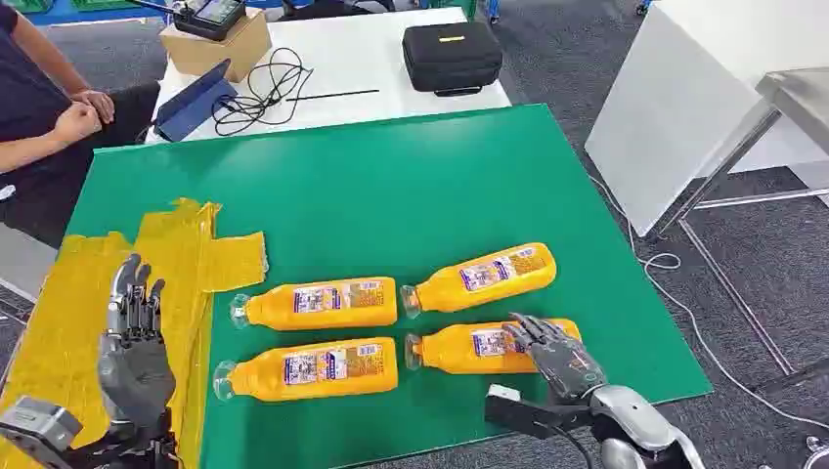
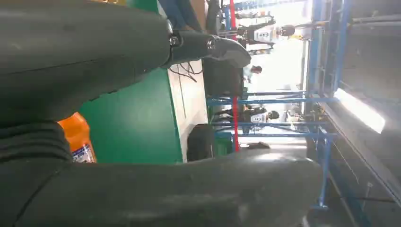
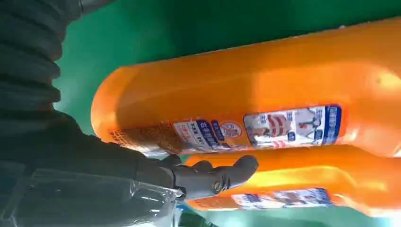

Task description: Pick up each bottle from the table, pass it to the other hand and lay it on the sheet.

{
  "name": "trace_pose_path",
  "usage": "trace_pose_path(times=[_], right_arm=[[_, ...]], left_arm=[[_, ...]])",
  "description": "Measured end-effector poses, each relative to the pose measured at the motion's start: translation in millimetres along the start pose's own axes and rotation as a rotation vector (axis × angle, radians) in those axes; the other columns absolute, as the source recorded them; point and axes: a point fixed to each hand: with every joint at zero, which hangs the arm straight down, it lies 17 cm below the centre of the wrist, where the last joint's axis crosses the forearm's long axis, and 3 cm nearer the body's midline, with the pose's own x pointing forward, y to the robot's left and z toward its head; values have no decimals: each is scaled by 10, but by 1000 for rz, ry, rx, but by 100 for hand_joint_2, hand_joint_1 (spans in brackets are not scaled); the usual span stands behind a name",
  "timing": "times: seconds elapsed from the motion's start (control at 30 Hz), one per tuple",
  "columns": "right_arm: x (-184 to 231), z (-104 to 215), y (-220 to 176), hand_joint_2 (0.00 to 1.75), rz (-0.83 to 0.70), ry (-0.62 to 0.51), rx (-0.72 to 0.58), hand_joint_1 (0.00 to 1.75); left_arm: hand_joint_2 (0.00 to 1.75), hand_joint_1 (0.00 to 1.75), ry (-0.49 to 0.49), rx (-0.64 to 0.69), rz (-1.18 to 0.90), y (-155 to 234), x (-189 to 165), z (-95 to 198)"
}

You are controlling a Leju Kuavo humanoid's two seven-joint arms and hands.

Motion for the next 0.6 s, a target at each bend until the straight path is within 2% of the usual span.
trace_pose_path(times=[0.23,0.6], right_arm=[[-235,163,-21,175,31,51,7,0],[-359,190,-11,175,60,93,14,0]], left_arm=[[0,0,9,21,-9,87,-33,26],[0,0,22,26,-9,113,-87,47]])
